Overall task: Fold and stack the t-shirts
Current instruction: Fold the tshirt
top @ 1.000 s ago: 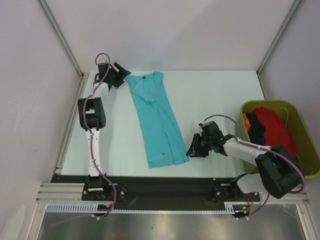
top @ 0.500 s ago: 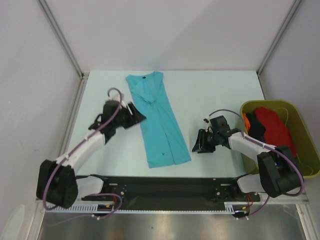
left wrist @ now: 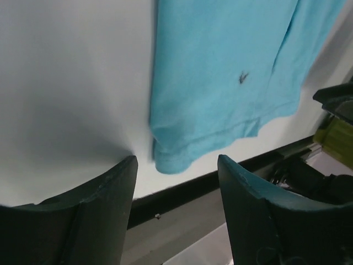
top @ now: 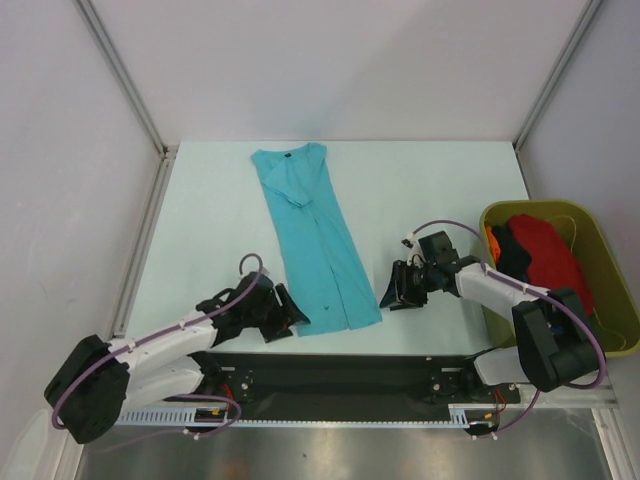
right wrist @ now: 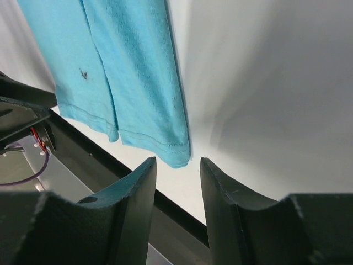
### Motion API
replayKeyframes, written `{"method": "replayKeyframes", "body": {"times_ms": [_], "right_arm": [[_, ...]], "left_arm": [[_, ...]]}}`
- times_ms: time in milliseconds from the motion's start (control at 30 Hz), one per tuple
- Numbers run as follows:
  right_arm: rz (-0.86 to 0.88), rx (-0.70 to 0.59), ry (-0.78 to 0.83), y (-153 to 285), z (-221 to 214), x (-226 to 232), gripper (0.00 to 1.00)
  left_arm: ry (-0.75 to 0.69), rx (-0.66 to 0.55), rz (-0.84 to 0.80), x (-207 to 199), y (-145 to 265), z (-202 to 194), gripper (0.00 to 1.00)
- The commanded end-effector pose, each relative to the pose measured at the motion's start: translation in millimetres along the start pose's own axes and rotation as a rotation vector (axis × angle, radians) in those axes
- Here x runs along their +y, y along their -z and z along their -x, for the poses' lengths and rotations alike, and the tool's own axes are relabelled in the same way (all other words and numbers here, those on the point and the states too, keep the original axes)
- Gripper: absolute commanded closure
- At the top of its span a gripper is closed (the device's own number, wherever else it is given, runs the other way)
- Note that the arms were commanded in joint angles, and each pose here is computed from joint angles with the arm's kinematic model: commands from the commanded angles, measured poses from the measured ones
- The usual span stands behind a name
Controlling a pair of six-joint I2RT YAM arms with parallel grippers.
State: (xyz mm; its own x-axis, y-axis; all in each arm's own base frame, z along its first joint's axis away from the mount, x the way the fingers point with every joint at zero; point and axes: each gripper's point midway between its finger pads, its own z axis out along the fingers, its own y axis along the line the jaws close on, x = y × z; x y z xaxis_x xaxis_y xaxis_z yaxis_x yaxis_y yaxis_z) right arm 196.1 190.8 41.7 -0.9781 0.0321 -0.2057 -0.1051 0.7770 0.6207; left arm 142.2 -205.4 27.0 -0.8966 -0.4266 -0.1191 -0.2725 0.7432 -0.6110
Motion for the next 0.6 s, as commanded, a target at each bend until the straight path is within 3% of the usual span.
{"method": "replayKeyframes", "body": {"times_ms": [0, 100, 233, 567], "right_arm": [[0.027, 0.004, 0.003, 3.1, 0.4, 5.9, 0.57], [0.023, 0.019, 0.013, 0.7, 0.1, 3.8, 0.57], [-0.009, 0.045, 0.022, -2.7, -3.6, -5.1, 0.57], [0.02, 0.059, 0.008, -6.7, -4.2, -1.3, 0.57]], "left_arm": [[0.16, -0.063, 0.07, 9.4, 1.5, -6.9, 0.34], [0.222, -0.071, 0.016, 9.6, -4.1, -17.7, 0.37], [0.246, -0.057, 0.071, 21.6, -7.4, -22.4, 0.45], [0.288, -0.144, 0.1, 36.7, -5.4, -11.3, 0.45]]}}
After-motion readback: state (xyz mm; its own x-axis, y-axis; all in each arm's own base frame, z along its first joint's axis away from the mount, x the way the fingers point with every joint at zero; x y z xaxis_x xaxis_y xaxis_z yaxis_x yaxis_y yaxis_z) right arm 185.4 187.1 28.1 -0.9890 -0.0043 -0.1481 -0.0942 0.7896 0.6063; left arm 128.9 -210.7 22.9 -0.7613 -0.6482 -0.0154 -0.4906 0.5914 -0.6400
